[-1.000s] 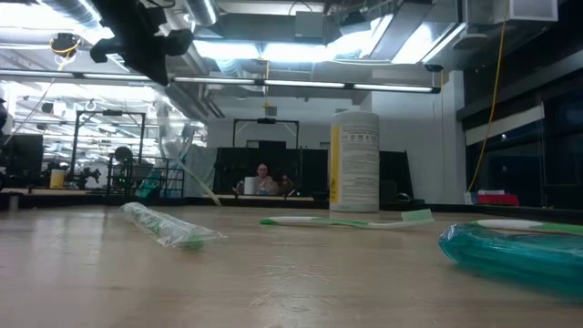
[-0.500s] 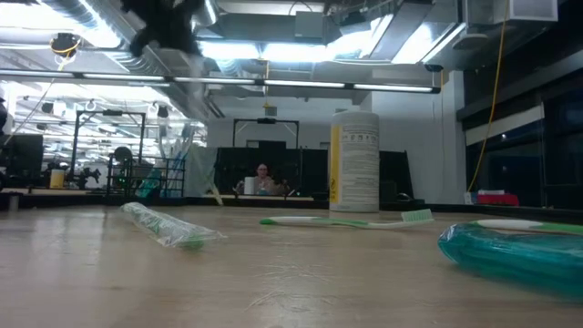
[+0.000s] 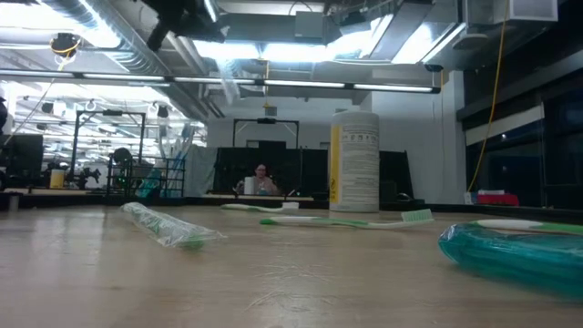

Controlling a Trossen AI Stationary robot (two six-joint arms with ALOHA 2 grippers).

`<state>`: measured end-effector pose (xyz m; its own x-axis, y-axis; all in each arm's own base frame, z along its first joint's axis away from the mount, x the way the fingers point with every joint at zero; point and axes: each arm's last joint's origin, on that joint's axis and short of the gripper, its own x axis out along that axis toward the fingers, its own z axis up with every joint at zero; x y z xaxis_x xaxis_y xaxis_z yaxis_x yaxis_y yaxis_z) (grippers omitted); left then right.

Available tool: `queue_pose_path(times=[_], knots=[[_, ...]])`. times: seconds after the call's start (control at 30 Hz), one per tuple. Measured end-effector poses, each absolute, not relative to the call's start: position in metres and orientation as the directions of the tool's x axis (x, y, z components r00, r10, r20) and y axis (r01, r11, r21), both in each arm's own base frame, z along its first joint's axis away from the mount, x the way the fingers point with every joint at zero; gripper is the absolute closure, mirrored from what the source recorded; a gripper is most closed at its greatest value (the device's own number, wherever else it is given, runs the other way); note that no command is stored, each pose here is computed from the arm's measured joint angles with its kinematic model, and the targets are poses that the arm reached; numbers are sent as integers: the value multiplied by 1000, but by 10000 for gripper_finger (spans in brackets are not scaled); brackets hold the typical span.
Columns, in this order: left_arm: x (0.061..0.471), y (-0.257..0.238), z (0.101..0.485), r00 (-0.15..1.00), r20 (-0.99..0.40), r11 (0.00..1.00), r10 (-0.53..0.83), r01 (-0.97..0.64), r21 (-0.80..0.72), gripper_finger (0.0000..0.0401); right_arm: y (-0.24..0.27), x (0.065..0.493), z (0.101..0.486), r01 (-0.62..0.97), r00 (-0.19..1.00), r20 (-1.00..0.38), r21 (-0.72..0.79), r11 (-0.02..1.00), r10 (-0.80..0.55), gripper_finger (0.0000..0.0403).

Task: Pick & Place toothbrushing station
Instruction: Put the green toothbrush into the left section of the black organizer

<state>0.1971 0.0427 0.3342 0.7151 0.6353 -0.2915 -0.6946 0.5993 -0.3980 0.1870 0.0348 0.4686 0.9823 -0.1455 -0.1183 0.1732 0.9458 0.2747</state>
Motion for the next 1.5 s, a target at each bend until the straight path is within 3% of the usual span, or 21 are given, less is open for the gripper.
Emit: queue_pose_path(times=[0.1, 0.23, 0.3, 0.43, 0.6, 0.7, 0.73, 0.8, 1.0, 1.13, 1.27, 1.5], knots=[[208, 45, 339, 738, -217, 631, 639, -664, -402, 398, 35, 187, 469, 173, 982, -118, 274, 946, -146, 293], [224, 53, 361, 796, 29, 752, 605, -559, -350, 381, 35, 187, 469, 173, 982, -118, 271, 947, -146, 293], [226, 61, 359, 774, 14, 741, 633, -600, -302, 362, 35, 187, 469, 173, 982, -118, 271, 947, -146, 293], [228, 77, 350, 675, -147, 658, 723, -738, -152, 314, 35, 187, 470, 160, 985, -103, 280, 947, -136, 293], [227, 96, 375, 736, 61, 719, 674, -635, -282, 249, 37, 187, 470, 149, 987, -104, 282, 948, -124, 293], [221, 110, 367, 642, -108, 616, 759, -762, -199, 220, 37, 187, 470, 147, 987, -102, 284, 948, -122, 293], [221, 114, 366, 654, -114, 613, 748, -746, -260, 213, 37, 187, 471, 141, 988, -98, 286, 948, -117, 293], [222, 119, 374, 745, -38, 684, 666, -630, -368, 200, 38, 187, 471, 127, 990, -92, 290, 949, -105, 293], [223, 120, 374, 749, -115, 704, 652, -655, -275, 185, 38, 187, 473, 118, 992, -80, 287, 951, -99, 293], [224, 110, 367, 738, -209, 735, 642, -669, -108, 185, 38, 187, 472, 119, 992, -84, 285, 951, -99, 293], [235, 97, 346, 819, -368, 886, 440, -462, 30, 185, 38, 187, 472, 119, 992, -84, 286, 951, -99, 293], [268, 91, 311, 847, -511, 986, 145, -165, 5, 194, 38, 187, 472, 119, 992, -83, 287, 951, -99, 293]])
